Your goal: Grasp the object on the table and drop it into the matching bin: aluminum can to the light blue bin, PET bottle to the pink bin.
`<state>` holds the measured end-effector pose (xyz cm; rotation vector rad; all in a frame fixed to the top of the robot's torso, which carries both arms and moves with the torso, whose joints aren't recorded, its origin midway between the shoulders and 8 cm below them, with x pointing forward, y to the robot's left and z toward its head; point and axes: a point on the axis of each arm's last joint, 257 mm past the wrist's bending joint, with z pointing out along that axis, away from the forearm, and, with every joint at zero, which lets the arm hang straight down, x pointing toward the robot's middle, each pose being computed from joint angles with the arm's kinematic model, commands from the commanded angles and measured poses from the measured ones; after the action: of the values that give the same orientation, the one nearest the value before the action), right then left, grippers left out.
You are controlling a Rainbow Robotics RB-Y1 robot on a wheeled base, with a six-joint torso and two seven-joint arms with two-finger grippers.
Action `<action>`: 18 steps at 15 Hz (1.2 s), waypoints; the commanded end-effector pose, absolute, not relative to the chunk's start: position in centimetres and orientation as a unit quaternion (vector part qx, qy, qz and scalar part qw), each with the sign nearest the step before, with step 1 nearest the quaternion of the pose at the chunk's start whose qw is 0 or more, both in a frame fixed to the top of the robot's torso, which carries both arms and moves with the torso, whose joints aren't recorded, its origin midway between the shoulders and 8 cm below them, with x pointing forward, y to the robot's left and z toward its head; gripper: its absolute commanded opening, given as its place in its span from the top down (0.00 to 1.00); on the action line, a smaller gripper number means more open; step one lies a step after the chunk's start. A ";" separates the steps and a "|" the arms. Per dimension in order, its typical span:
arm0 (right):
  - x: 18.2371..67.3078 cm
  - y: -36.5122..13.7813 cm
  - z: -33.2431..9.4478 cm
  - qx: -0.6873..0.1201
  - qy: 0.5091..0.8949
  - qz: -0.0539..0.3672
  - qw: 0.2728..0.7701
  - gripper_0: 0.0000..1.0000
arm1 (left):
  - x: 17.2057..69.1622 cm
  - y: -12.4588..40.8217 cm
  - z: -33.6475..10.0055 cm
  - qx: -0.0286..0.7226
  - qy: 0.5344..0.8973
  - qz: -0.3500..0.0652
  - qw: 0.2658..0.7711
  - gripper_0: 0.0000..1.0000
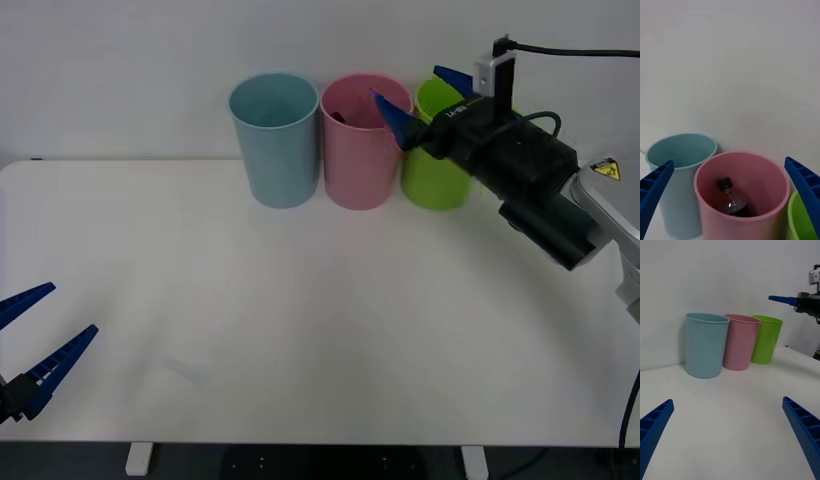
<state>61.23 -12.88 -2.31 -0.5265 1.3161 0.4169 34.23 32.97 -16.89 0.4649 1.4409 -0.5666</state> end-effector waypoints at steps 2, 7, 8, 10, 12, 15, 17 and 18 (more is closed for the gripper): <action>57.4 -16.6 -4.0 -0.255 0.601 0.190 0.734 0.00 | 34.2 33.0 -16.9 0.208 0.645 -0.253 0.691 0.00; 53.6 -21.4 -6.9 -0.278 0.609 0.189 0.718 0.00 | 34.2 33.0 -16.9 0.208 0.645 -0.253 0.691 0.00; 52.7 -22.7 -7.8 -0.282 0.613 0.186 0.714 0.00 | 34.2 33.0 -16.9 0.208 0.645 -0.253 0.691 0.00; 51.5 -24.4 -9.0 -0.299 0.612 0.163 0.714 0.00 | 34.2 33.0 -16.9 0.208 0.645 -0.253 0.691 0.00; 50.1 -26.2 -10.6 -0.305 0.613 0.143 0.714 0.00 | 34.2 33.0 -16.9 0.208 0.645 -0.253 0.691 0.00; 47.6 -28.0 -13.1 -0.315 0.622 0.137 0.704 0.00 | 34.2 33.0 -16.9 0.208 0.645 -0.253 0.691 0.00; 45.7 -28.7 -14.2 -0.321 0.624 0.146 0.697 0.00 | 34.2 33.0 -16.9 0.208 0.645 -0.253 0.691 0.00; 44.5 -29.1 -14.6 -0.324 0.624 0.152 0.694 0.00 | 34.2 33.0 -16.9 0.208 0.645 -0.253 0.691 0.00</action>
<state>45.40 -28.82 -14.31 -0.7166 1.3925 0.3290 34.22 32.97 -16.89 0.4649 1.4410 -0.5666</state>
